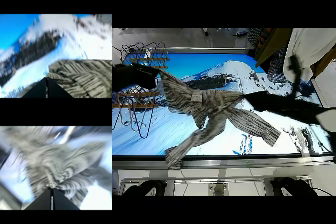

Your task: Fold the clothes and pants, and hang the long-sleeved shirts on hangers.

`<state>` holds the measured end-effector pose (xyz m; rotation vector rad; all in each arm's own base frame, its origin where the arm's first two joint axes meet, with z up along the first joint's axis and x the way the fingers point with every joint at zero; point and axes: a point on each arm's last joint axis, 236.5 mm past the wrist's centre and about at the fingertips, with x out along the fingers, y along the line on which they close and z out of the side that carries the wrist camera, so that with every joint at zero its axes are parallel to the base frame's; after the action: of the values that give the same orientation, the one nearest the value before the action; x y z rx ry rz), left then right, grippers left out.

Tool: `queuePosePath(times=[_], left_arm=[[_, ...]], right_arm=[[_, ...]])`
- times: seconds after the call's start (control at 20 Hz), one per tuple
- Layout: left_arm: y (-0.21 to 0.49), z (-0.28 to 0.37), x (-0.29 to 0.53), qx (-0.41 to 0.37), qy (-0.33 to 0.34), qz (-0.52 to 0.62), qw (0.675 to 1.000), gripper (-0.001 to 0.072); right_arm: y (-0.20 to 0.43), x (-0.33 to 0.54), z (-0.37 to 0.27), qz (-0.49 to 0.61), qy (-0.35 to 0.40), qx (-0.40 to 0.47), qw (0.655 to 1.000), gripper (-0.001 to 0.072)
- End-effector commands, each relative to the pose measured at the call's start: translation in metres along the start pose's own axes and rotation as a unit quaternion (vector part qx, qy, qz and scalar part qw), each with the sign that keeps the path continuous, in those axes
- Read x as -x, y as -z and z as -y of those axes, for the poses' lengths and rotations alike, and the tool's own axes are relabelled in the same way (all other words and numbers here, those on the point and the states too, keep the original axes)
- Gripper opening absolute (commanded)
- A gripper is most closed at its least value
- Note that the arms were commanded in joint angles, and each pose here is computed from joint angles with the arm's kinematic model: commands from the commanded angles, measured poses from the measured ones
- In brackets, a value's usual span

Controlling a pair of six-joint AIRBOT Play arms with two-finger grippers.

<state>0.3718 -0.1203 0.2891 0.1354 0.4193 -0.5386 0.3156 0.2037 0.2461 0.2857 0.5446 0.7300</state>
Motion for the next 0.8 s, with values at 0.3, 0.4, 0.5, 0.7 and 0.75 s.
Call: queuePosePath(times=[0.3, 0.4, 0.5, 0.7, 0.75], left_arm=[[0.139, 0.07, -0.008, 0.104, 0.097, -0.194, 0.971, 0.0014], [0.204, 0.093, -0.023, 0.139, 0.118, -0.26, 0.948, 0.0014], [0.252, 0.121, -0.031, 0.158, 0.141, -0.302, 0.93, 0.0014], [0.304, 0.174, -0.032, 0.145, 0.189, -0.349, 0.906, 0.0054], [0.307, 0.181, -0.031, 0.13, 0.2, -0.354, 0.904, 0.0267]], right_arm=[[0.062, 0.077, 0.16, -0.094, 0.262, -0.021, 0.96, 0.0009], [0.082, 0.069, 0.179, -0.096, 0.272, -0.04, 0.957, 0.001], [0.099, 0.055, 0.187, -0.094, 0.262, -0.067, 0.958, 0.0019], [0.116, 0.041, 0.197, -0.104, 0.255, -0.094, 0.957, 0.0692], [0.12, 0.039, 0.191, -0.113, 0.241, -0.094, 0.959, 0.0693]])
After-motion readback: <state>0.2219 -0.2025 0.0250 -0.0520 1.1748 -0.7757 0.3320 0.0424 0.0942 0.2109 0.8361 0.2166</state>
